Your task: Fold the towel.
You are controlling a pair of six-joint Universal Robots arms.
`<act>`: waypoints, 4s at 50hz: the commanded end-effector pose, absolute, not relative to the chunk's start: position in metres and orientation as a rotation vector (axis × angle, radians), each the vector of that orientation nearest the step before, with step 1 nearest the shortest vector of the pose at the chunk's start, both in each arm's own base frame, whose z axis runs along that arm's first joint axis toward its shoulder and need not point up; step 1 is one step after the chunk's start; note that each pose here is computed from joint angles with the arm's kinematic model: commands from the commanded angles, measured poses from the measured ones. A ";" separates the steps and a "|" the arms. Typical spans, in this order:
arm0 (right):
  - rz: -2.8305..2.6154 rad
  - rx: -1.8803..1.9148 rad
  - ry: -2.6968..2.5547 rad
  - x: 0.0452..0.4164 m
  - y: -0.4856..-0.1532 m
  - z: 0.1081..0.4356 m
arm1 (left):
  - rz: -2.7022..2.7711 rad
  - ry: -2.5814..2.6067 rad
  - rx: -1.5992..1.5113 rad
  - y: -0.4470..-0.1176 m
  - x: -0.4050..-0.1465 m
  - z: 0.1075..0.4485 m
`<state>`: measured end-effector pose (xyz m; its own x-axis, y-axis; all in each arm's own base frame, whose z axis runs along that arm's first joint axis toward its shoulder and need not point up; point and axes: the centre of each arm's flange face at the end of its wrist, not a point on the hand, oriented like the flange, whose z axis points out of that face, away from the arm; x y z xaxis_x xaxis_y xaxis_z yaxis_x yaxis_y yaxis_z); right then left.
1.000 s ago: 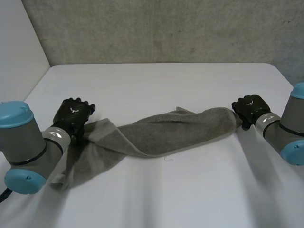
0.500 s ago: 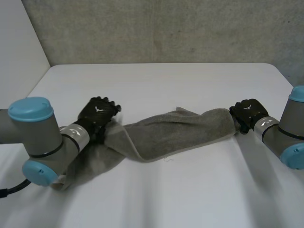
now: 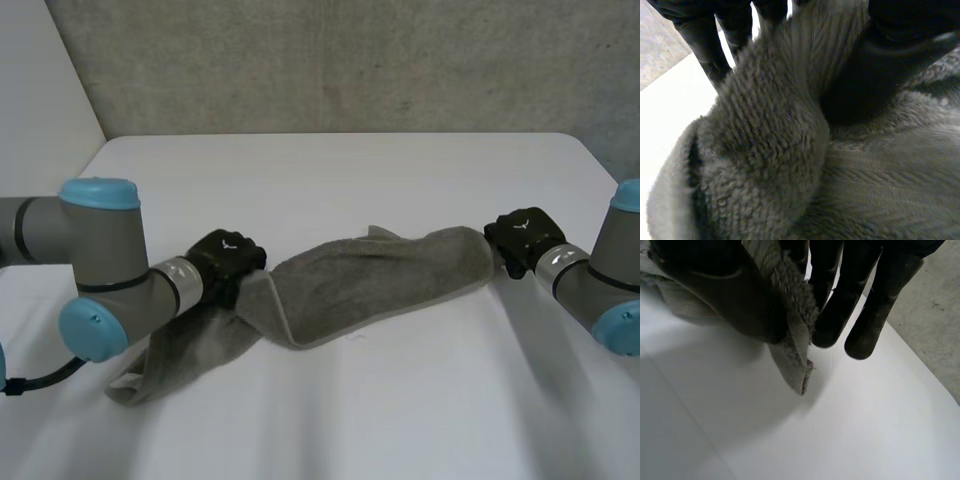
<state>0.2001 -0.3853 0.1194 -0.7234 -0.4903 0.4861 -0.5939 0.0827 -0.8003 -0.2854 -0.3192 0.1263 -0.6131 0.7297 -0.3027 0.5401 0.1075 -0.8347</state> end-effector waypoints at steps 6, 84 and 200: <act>1.952 0.957 -2.259 0.202 -0.380 0.194 | 1.854 -2.065 -1.160 -0.322 -0.281 0.218; 1.969 1.384 -2.087 0.269 -0.314 0.280 | 1.967 -2.052 -1.114 -0.317 -0.283 0.234; 1.838 1.312 -2.175 0.244 -0.258 0.149 | 1.804 -2.522 -1.247 -0.310 -0.193 0.173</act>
<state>0.2440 -0.2576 0.1483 -0.6496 -0.5785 0.4933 -0.5836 -0.0363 -0.8112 -0.1966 -0.3077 0.1739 -0.6894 0.5019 -0.5224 0.6584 0.1335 -0.7407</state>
